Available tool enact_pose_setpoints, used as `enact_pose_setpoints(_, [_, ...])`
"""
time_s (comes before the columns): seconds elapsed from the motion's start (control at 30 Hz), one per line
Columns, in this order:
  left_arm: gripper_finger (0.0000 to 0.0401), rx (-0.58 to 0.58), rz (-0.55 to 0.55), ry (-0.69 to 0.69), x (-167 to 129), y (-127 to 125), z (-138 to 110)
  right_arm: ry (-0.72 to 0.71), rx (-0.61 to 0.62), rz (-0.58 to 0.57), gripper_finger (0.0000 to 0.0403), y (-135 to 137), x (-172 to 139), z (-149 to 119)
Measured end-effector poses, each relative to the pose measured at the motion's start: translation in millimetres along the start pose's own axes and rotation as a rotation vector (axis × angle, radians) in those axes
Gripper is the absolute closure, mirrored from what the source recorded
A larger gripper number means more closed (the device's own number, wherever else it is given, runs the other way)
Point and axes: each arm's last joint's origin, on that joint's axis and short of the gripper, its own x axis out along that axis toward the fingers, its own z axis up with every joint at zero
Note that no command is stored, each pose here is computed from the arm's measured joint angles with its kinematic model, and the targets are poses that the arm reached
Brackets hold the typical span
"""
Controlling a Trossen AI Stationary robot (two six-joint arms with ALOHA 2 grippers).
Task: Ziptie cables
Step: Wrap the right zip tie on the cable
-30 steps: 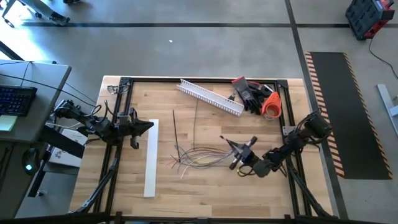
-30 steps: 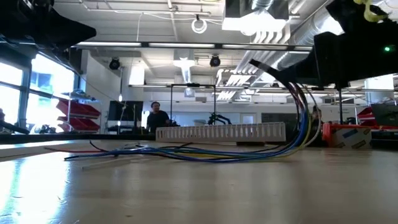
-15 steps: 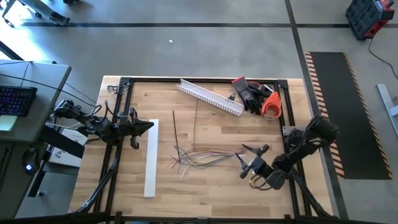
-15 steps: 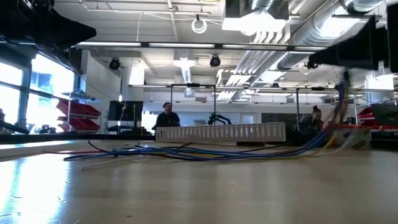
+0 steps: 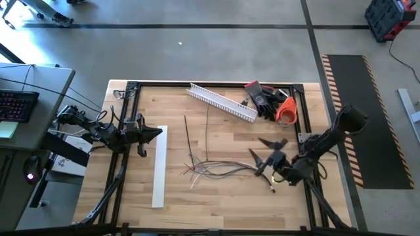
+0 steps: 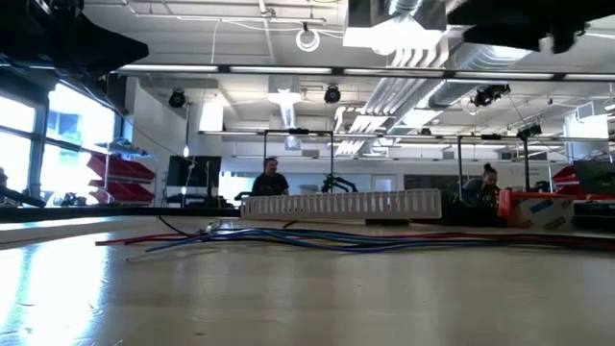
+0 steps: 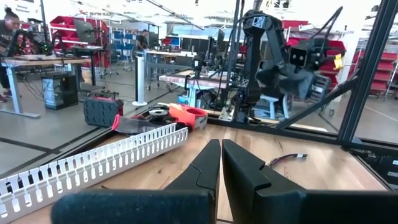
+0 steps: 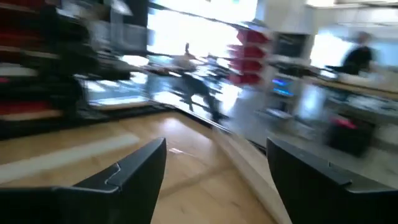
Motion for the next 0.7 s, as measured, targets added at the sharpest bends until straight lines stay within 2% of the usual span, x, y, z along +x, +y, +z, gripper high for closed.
enact_pose_setpoints(0.1, [0.0401,-0.004,0.001,0.0,0,0,0,0.018,0.068,0.219,0.014,4,28,-12])
enact_pose_setpoints(0.17, [0.0401,-0.011,0.001,0.0,0,0,0,0.143,0.135,0.296,0.014,7,55,-22])
enact_pose_setpoints(0.27, [0.0401,-0.018,0.001,0.0,0,0,0,0.403,0.139,0.302,0.014,11,93,-41])
enact_pose_setpoints(0.37, [0.0401,-0.018,0.002,0.0,0,0,0,0.585,0.122,0.28,0.0139,17,129,-49])
enact_pose_setpoints(0.53, [0.0401,-0.021,0.003,0.006,0,0,-1,0.757,0.086,0.351,0.0139,41,180,-56])
enact_pose_setpoints(0.7, [0.0401,-0.018,0.0,0.019,1,-1,-2,0.926,0.045,0.327,0.0139,59,211,-61])
